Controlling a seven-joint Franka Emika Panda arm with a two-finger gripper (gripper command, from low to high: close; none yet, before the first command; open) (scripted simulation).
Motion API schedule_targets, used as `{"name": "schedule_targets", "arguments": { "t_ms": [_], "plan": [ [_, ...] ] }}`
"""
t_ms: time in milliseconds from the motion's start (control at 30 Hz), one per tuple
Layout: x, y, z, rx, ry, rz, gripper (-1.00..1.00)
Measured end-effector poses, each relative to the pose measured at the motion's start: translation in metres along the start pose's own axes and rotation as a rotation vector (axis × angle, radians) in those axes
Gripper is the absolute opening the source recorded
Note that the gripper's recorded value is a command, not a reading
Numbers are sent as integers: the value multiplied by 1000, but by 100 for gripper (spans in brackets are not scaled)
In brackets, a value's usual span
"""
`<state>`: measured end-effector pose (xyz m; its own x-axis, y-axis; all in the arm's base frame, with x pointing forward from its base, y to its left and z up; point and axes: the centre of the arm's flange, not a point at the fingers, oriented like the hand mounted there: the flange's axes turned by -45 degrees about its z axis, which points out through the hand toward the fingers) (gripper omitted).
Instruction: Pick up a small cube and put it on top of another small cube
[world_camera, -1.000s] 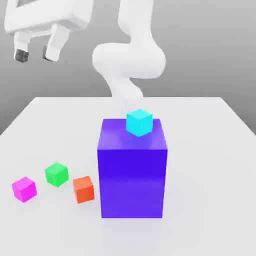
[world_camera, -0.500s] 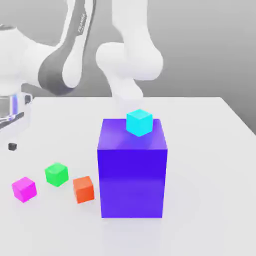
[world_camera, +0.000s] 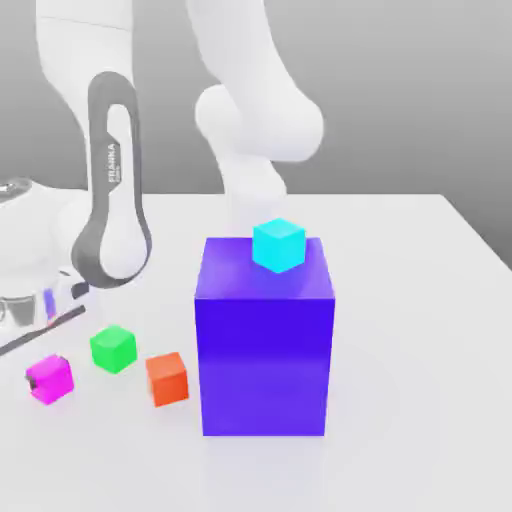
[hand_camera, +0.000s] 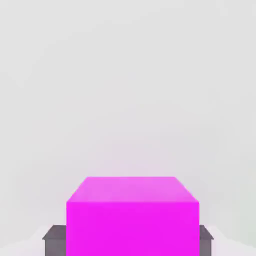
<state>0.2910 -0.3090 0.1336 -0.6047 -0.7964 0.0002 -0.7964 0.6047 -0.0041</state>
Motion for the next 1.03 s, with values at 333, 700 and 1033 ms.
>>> {"name": "schedule_targets", "arguments": {
  "t_ms": [333, 700, 1033],
  "plan": [
    [-1, 15, -67, -9, 19, -12, -100],
    [-20, 100, -106, -3, 5, -73, -100],
    [-21, 104, -48, -2, 0, -77, 100]
  ]
}}
